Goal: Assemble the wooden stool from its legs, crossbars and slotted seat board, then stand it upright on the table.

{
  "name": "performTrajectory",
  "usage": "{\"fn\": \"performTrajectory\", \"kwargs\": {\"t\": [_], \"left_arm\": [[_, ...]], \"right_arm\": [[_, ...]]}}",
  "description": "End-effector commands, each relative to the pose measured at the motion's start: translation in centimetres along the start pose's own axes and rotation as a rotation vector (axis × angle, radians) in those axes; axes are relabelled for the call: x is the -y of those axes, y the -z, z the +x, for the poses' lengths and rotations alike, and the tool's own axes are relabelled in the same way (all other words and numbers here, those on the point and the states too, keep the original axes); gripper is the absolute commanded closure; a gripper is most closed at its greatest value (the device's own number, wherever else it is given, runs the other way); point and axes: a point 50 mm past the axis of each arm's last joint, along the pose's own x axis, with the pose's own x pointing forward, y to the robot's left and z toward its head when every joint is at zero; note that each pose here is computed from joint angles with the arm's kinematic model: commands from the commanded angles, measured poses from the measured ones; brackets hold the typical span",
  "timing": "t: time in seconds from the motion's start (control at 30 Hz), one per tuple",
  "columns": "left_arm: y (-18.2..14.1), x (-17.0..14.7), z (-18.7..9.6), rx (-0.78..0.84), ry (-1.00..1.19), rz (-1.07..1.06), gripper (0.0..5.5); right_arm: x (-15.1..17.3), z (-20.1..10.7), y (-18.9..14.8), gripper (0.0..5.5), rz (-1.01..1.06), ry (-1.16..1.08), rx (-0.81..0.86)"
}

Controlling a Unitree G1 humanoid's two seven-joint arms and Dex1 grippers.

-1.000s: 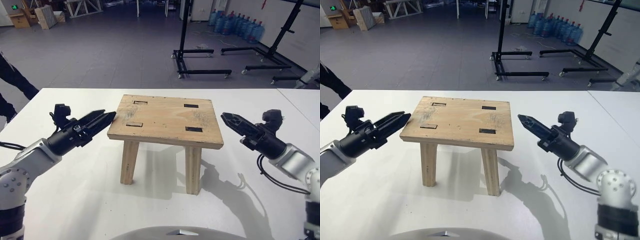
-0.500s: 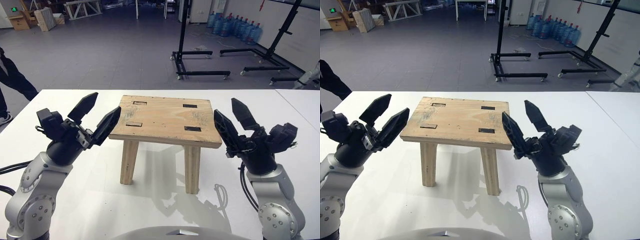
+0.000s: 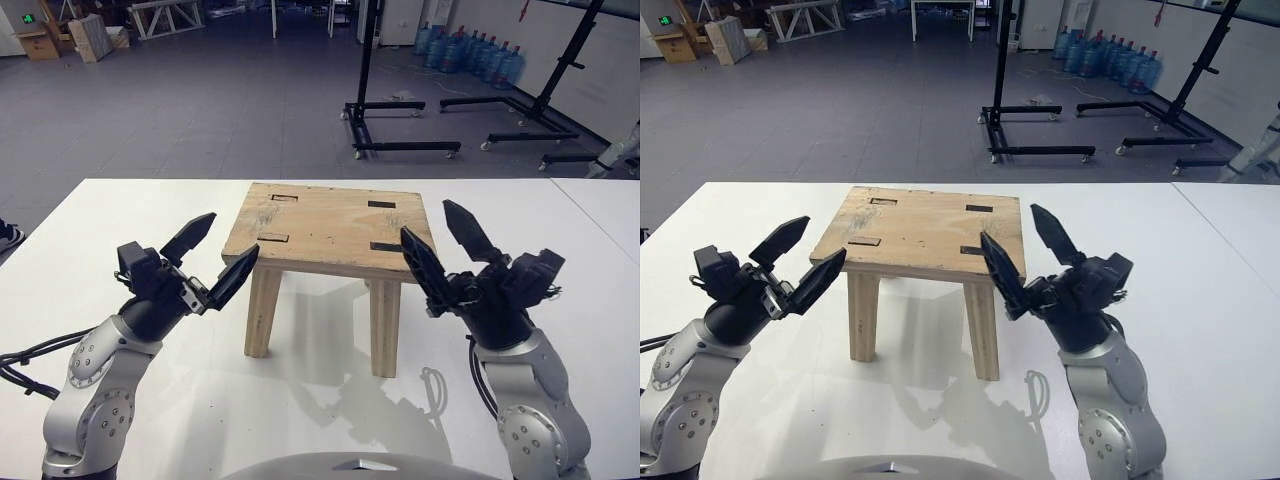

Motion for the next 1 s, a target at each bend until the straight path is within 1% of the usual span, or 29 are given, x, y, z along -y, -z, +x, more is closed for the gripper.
{"fn": "performTrajectory", "kwargs": {"t": [0.03, 0.2, 0.53, 0.8, 1.0], "left_arm": [[0.4, -0.2, 0.4, -0.027, 0.021, 0.007, 0.34], [0.8, -0.2, 0.6, -0.026, 0.029, 0.009, 0.34], [0.7, -0.5, 1.7, -0.023, 0.012, 0.055, 0.34], [0.8, -0.5, 2.1, -0.027, 0.013, 0.068, 0.34], [0.8, -0.5, 2.1, -0.031, 0.015, 0.066, 0.34]], "right_arm": [[-0.3, 0.6, 0.3, 0.69, -0.009, 0.007, -0.009], [-0.1, 1.1, 1.2, 0.69, -0.019, 0.007, -0.005], [1.2, 0.3, 1.7, 0.69, -0.049, 0.011, 0.005], [1.1, 0.3, 2.2, 0.69, -0.040, -0.002, 0.000], [1.3, -0.4, 2.6, 0.69, -0.035, 0.000, -0.009]]}}
